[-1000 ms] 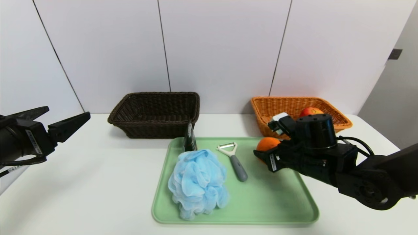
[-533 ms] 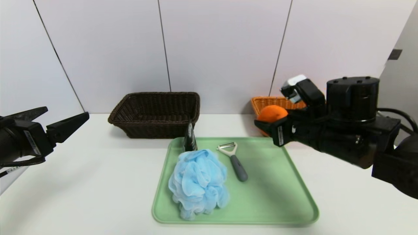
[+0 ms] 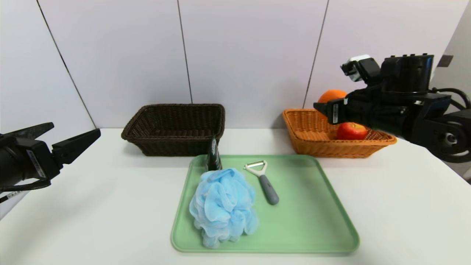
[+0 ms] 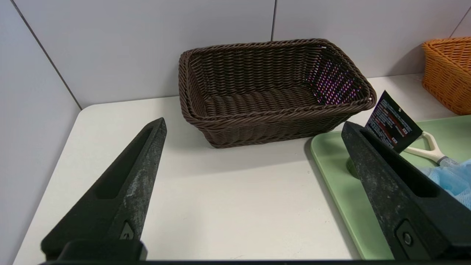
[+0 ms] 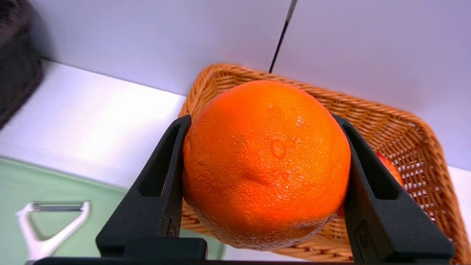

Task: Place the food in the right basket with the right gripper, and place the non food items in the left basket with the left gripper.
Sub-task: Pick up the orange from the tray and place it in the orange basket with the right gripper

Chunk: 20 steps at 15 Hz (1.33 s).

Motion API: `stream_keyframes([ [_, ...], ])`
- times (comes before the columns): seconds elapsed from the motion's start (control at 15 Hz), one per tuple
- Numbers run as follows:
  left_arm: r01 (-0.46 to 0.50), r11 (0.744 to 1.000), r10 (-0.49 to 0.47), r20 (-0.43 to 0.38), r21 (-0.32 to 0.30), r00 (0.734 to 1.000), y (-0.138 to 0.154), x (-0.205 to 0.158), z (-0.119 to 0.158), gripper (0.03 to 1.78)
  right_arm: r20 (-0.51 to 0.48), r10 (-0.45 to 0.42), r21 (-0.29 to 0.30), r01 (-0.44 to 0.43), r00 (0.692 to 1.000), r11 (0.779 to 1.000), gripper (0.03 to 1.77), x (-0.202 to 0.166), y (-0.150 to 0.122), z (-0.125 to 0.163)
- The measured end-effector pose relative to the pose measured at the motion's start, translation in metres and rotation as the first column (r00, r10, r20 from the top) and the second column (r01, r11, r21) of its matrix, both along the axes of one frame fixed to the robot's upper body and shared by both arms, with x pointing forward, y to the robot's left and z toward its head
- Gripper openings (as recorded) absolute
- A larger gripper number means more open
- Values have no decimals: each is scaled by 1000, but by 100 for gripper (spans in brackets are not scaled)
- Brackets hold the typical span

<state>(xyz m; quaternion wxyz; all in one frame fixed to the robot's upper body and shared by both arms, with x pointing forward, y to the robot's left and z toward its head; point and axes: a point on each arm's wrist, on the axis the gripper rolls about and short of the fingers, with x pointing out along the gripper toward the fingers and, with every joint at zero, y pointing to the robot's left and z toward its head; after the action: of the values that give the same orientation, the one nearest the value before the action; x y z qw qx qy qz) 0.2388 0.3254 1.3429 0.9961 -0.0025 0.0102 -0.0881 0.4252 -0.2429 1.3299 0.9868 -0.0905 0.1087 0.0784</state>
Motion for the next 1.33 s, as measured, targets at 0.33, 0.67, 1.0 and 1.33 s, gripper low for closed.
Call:
stream_keyframes([
  [0.33,0,1000,0,-7,-4,1000,0,-3,-3,169,-69,-61,-19,60,996,998,115,44,-9,-36],
  [0.67,0,1000,0,7,-6,1000,0,-7,-2,169,-115,-90,-40,86,989,996,115,68,-11,-62],
  [1.0,2,1000,-1,22,-8,1000,0,-10,1,169,-132,-109,-54,103,985,993,140,72,-12,-71],
  [1.33,1,1000,-1,34,-8,999,1,-15,2,169,-120,-126,-55,120,985,991,155,71,-15,-67],
])
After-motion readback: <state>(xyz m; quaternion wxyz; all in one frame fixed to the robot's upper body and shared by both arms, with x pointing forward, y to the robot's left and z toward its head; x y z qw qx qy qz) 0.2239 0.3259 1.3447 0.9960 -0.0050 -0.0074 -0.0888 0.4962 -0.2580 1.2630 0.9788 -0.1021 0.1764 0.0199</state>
